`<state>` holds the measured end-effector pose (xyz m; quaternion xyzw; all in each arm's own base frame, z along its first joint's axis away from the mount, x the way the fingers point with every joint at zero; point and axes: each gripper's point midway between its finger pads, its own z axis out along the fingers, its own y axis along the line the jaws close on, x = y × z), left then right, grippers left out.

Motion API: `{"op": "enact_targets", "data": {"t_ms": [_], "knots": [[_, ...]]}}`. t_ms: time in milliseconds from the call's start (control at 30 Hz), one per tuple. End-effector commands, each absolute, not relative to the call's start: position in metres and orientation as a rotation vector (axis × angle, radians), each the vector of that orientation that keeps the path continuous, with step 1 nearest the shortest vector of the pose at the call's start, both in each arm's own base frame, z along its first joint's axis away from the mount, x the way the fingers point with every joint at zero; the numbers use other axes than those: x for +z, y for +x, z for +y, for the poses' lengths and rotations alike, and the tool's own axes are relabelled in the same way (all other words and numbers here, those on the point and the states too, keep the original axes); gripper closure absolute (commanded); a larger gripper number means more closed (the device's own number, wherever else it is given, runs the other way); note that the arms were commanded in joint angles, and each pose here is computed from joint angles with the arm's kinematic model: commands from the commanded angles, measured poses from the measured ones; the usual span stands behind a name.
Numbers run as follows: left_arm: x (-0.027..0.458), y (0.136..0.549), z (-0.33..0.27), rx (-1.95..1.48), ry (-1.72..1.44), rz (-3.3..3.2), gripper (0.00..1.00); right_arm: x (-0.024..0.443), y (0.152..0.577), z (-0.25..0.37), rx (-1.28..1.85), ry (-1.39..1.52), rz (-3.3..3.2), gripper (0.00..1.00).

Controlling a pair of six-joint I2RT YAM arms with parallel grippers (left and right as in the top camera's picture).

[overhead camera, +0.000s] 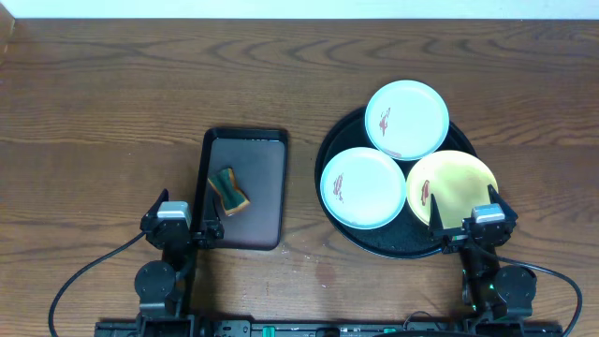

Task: Clean dirty plates on tray and stack at the side
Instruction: 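Move the left gripper over the orange-green sponge on the black tray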

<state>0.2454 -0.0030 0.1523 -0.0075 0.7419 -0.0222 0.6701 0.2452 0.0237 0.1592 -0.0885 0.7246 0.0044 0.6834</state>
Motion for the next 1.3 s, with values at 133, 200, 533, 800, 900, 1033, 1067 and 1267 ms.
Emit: {"op": "enact_targets", "data": {"t_ms": [133,200,533,800,900,1033,1067,1267], "knots": [[0.138,0.244,-0.002,-0.040,-0.008,1.719,0.17,0.159,0.245,0.025,0.003,-0.214,1.622,0.01],[0.138,0.244,-0.002,-0.040,-0.008,1.719,0.17,0.159,0.245,0.025,0.003,-0.214,1.623,0.01],[0.144,0.245,-0.007,-0.069,0.001,1.698,0.16,0.159,0.245,0.025,0.003,-0.214,1.623,0.01],[0.258,0.185,-0.113,-0.938,0.297,1.284,0.17,0.159,0.245,0.025,0.003,-0.214,1.623,0.01],[0.322,0.143,-0.114,-0.831,0.452,0.959,0.16,0.159,0.245,0.025,0.003,-0.214,1.623,0.01],[0.348,0.139,-0.114,-0.776,0.474,0.964,0.16,0.159,0.245,0.025,0.003,-0.214,1.623,0.01],[0.352,0.144,-0.114,-0.756,0.474,0.999,0.16,0.159,0.245,0.025,0.003,-0.214,1.623,0.01],[0.358,0.198,-0.101,-0.617,0.391,1.375,0.17,0.159,0.245,0.025,0.003,-0.214,1.623,0.01]]}}
